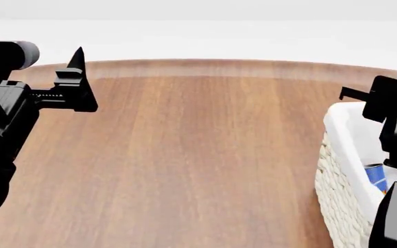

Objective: Pick up the alphabet soup and the cream cheese box, and put them in the basket.

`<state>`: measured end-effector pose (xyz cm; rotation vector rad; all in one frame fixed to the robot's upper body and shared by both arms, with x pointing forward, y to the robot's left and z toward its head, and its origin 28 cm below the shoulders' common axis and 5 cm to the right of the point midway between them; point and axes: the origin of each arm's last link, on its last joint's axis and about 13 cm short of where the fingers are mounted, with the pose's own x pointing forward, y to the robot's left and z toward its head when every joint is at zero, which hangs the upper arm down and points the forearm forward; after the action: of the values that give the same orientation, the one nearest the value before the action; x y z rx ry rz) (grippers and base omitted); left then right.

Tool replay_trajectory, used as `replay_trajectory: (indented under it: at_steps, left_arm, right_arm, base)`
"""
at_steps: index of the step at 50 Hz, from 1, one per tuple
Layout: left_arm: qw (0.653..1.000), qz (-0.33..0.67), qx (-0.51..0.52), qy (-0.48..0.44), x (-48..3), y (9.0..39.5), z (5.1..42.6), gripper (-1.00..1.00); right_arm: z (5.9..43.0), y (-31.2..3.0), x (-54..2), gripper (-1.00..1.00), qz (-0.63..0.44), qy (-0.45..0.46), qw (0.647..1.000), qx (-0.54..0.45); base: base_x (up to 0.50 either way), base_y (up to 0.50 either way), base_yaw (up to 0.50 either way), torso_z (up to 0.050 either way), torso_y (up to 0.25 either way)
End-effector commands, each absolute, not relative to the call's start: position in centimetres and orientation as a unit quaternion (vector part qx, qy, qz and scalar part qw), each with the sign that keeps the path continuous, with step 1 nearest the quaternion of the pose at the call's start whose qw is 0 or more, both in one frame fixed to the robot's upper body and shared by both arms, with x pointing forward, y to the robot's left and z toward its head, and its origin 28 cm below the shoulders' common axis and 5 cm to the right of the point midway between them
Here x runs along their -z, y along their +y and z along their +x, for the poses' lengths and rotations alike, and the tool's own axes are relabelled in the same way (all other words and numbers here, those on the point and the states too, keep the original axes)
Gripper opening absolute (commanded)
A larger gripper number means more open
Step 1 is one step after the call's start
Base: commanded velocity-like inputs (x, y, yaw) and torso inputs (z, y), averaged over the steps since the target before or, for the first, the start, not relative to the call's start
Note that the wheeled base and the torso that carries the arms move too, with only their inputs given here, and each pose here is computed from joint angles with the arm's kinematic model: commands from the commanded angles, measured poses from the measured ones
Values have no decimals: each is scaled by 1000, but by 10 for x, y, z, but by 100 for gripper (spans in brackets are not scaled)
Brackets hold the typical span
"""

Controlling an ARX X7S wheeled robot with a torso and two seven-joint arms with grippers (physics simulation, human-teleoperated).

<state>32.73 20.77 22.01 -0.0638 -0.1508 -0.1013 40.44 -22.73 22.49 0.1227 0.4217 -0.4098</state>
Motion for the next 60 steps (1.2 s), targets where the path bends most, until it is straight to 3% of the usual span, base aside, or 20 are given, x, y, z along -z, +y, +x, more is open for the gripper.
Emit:
replay_trajectory:
  at_steps: [1,29,30,52,60]
  left_arm:
    - [995,-31,51,-76,-220,208,327,100]
    - [995,-30,51,-76,-219,208,327,100]
    - [995,-30,51,-76,-219,208,327,100]
    - [995,-31,51,-78,-220,208,326,100]
    - [995,-32,51,-77,-222,207,326,100]
  right_arm:
    - [401,-235,-222,-100,67,215,949,220]
    - [393,-241,-201,-100,108,257,928,247]
    - [393,-241,-201,100,108,256,929,245]
    - [395,-242,-212,100,102,240,934,246]
    - [400,-210,-272,100,47,59,992,101]
  base:
    - [0,0,0,0,0]
    - [0,0,0,0,0]
    - [0,0,0,0,0]
    - [0,0,0,0,0]
    - [0,0,0,0,0]
